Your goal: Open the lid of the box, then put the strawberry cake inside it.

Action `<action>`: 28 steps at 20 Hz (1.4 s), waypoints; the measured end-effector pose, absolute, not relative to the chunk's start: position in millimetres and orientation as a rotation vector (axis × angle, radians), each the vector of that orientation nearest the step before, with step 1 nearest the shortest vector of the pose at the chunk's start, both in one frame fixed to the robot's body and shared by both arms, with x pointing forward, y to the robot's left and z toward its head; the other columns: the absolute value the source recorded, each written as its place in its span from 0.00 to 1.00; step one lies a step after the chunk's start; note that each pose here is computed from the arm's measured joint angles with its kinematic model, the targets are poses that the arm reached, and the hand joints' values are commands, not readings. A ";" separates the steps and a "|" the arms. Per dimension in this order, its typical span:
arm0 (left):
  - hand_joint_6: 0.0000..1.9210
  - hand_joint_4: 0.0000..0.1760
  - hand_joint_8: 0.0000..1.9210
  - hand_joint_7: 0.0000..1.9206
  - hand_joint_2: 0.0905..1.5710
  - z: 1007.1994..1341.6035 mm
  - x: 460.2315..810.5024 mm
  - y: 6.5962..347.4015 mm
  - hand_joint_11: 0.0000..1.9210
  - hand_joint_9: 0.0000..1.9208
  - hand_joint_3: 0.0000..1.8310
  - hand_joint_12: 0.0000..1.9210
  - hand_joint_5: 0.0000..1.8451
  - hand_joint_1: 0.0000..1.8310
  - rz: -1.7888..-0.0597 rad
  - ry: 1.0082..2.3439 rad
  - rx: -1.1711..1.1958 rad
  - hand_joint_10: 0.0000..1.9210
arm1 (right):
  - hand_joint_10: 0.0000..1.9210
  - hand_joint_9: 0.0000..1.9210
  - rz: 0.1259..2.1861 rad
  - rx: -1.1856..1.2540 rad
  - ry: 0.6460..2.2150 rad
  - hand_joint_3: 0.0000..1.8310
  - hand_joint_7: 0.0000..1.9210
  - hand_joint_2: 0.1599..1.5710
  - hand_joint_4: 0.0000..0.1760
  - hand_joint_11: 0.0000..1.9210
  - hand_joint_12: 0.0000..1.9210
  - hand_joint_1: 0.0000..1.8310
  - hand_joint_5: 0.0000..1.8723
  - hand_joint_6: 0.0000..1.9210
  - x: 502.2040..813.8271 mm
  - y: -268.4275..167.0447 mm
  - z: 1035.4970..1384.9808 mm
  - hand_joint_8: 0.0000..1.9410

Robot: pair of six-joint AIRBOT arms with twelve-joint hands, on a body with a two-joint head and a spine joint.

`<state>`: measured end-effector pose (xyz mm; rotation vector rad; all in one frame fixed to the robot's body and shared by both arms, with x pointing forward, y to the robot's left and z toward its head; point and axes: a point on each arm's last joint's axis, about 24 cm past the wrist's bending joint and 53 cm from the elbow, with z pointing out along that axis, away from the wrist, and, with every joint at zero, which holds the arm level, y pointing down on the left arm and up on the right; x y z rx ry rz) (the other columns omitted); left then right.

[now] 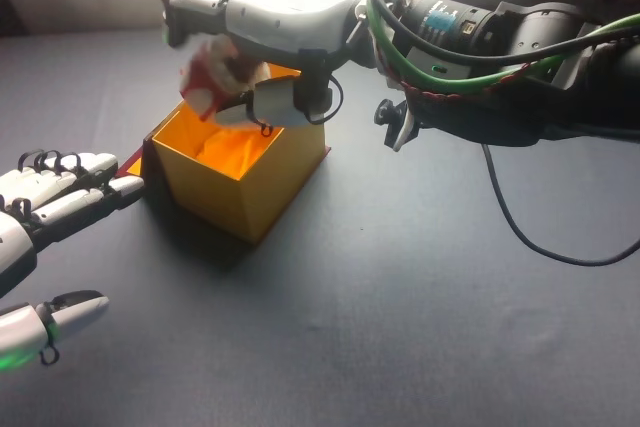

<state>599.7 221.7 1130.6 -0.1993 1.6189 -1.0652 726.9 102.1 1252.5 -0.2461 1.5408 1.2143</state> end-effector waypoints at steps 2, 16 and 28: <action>0.00 0.31 0.00 0.00 0.84 1130.7 600.2 222.4 0.00 0.00 0.00 0.10 0.06 0.33 -1.063 1.618 -0.203 0.00 | 0.24 0.08 1.204 -0.257 1.547 0.00 0.08 0.72 0.23 0.00 0.68 0.32 0.00 0.15 726.6 102.7 1250.3 0.05; 0.00 0.46 0.00 0.00 0.84 1139.0 601.9 225.9 0.00 0.00 0.00 0.13 0.05 0.29 -1.070 1.577 -0.224 0.00 | 0.00 0.00 1.207 -0.294 1.454 0.01 0.00 0.78 0.00 0.00 0.00 0.22 0.00 0.00 700.0 37.5 1269.7 0.00; 0.00 0.65 0.00 0.00 0.87 1165.6 598.5 228.5 0.00 0.00 0.00 0.00 0.00 0.22 -1.113 1.456 -0.227 0.00 | 0.00 0.00 1.235 -0.277 1.399 0.00 0.00 0.77 0.49 0.00 0.00 0.17 0.00 0.00 630.3 -83.5 1259.2 0.00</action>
